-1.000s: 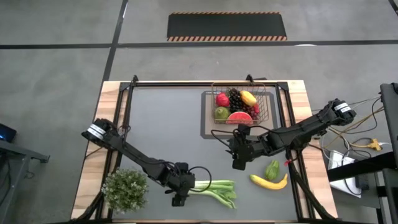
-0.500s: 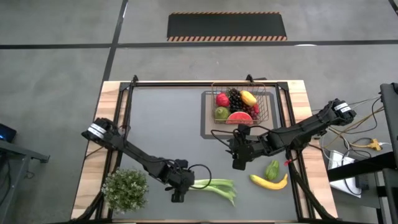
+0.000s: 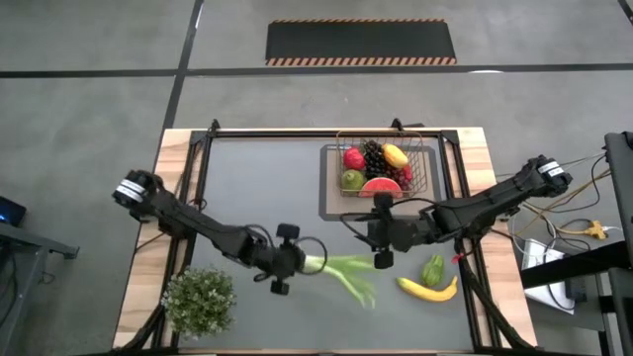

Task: Build produce basket
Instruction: Put the celery into the wire basket

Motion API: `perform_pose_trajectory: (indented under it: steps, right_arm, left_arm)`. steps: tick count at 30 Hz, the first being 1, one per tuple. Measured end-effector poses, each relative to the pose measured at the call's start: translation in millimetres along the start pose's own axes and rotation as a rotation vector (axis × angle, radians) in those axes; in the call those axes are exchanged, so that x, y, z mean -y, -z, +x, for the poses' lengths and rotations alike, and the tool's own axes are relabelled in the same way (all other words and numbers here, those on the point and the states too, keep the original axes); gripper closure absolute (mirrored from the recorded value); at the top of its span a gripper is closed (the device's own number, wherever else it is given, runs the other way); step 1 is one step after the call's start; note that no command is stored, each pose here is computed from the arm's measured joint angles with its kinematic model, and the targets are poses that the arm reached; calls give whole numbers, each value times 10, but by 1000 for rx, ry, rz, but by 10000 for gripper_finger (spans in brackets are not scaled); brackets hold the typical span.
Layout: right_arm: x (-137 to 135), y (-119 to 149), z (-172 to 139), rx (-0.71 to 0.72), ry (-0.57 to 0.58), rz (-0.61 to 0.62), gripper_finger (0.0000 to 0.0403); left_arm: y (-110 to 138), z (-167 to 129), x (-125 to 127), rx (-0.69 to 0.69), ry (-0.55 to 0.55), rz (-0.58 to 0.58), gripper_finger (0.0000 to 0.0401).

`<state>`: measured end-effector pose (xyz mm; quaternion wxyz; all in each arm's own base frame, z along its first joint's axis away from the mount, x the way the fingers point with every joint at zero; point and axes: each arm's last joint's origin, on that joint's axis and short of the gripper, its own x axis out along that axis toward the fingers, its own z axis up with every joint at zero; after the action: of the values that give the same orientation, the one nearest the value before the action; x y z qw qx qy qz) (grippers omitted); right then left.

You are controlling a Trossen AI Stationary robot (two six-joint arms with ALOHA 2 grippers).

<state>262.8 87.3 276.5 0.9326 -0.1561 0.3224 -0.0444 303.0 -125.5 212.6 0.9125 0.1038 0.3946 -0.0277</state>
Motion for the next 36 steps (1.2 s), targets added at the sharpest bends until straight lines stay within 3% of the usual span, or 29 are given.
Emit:
perform_pose_trajectory:
  steps: [6, 12, 18, 29, 36]
  right_arm:
    - [137, -95, -251, 140, 13, -30, 216]
    - [197, 13, -351, 305, 45, -67, 216]
    - [279, 136, -346, 460, 110, -15, 216]
    - [419, 274, -218, 446, 147, 149, 216]
    - [435, 307, -90, 389, 186, 73, 216]
  left_arm:
    - [-67, -165, -256, 157, -79, 68, 354]
    - [-100, -247, -439, 400, -129, 136, 355]
    - [-42, -263, -655, 470, -170, 136, 355]
    - [-26, -222, -819, 539, -192, 127, 355]
    - [-26, -221, -818, 540, -187, 122, 355]
